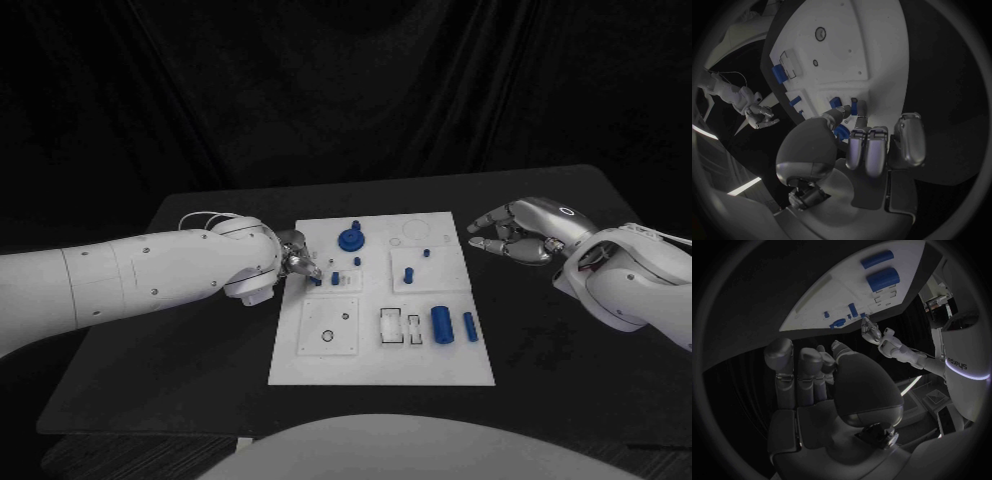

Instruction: Assemble the parts on the task board

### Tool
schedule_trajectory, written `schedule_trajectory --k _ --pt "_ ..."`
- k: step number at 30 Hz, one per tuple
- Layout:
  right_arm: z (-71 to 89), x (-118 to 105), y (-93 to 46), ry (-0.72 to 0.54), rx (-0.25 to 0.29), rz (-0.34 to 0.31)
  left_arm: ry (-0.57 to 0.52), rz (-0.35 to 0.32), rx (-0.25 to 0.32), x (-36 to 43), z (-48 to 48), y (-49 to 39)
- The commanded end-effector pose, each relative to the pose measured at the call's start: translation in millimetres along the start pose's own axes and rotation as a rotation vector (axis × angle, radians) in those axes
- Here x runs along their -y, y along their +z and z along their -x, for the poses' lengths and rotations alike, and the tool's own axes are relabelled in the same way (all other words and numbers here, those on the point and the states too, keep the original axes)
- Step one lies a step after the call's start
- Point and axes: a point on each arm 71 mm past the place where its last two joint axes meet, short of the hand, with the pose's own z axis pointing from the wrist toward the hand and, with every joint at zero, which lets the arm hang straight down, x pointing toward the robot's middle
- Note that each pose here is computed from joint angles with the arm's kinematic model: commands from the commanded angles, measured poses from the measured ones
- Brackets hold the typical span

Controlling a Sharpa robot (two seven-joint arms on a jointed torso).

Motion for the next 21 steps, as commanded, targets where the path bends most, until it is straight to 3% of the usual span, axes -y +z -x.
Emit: schedule_trajectory --k 1,21 --pt "-1.1 0.8 -0.6 0.000 -0.003 -0.014 0.011 0.005 -0.031 -1.7 -7.0 0.6" --pt "-1.8 1.7 -1.2 0.001 -0.007 -0.020 0.014 0.001 -0.040 -2.8 -8.3 -1.2"
